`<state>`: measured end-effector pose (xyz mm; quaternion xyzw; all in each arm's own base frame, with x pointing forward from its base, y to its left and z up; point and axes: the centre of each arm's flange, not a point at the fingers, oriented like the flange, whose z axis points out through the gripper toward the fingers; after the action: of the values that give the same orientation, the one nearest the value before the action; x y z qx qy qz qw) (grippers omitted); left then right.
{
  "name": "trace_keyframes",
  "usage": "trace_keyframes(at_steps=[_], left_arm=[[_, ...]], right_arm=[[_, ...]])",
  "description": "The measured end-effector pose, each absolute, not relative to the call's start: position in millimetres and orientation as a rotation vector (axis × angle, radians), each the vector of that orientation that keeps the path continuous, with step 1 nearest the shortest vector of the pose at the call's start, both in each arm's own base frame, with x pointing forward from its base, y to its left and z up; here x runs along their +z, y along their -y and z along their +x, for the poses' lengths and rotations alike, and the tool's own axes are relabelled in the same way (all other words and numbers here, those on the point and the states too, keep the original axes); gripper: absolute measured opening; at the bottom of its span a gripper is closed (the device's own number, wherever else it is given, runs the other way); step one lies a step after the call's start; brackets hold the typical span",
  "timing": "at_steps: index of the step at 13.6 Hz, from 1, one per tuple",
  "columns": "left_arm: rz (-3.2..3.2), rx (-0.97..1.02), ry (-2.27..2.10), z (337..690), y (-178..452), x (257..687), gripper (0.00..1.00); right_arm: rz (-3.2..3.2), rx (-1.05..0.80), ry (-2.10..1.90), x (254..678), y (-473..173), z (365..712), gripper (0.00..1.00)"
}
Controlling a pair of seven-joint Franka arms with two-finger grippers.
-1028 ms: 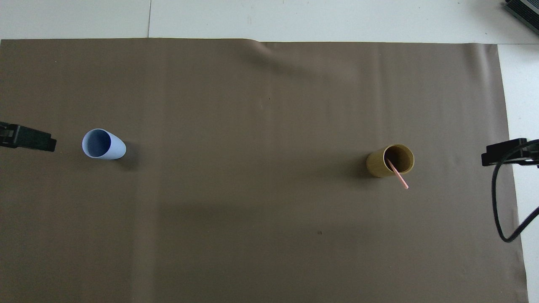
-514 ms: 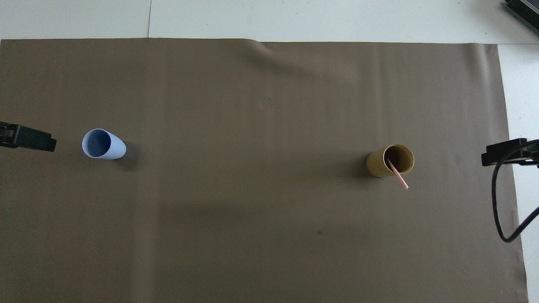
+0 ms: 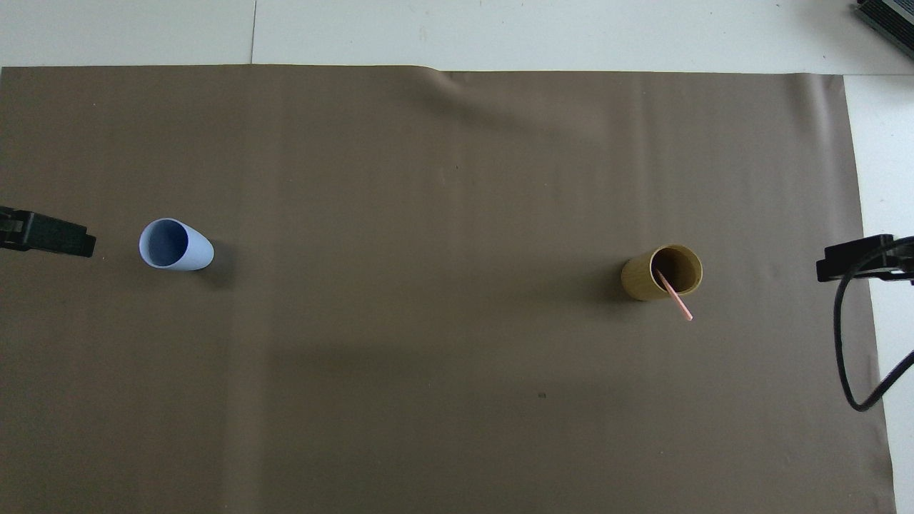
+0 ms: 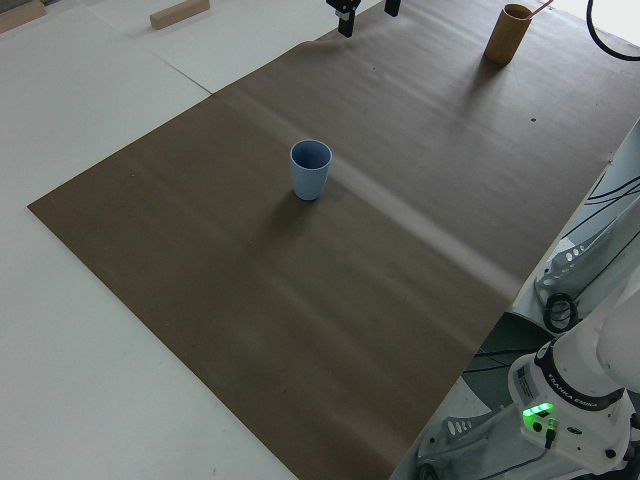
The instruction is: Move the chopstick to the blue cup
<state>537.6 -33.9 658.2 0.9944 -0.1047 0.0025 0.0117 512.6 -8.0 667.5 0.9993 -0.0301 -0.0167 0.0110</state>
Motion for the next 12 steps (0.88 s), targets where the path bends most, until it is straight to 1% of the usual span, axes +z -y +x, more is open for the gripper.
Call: trace_keyframes(at_steps=[12], left_arm=[[3.101, 0.029, 0.333, 538.9, 35.8, 659.4, 1.00]], right_arm=[[3.118, -0.052, 0.094, 667.5, 8.0, 512.6, 1.00]])
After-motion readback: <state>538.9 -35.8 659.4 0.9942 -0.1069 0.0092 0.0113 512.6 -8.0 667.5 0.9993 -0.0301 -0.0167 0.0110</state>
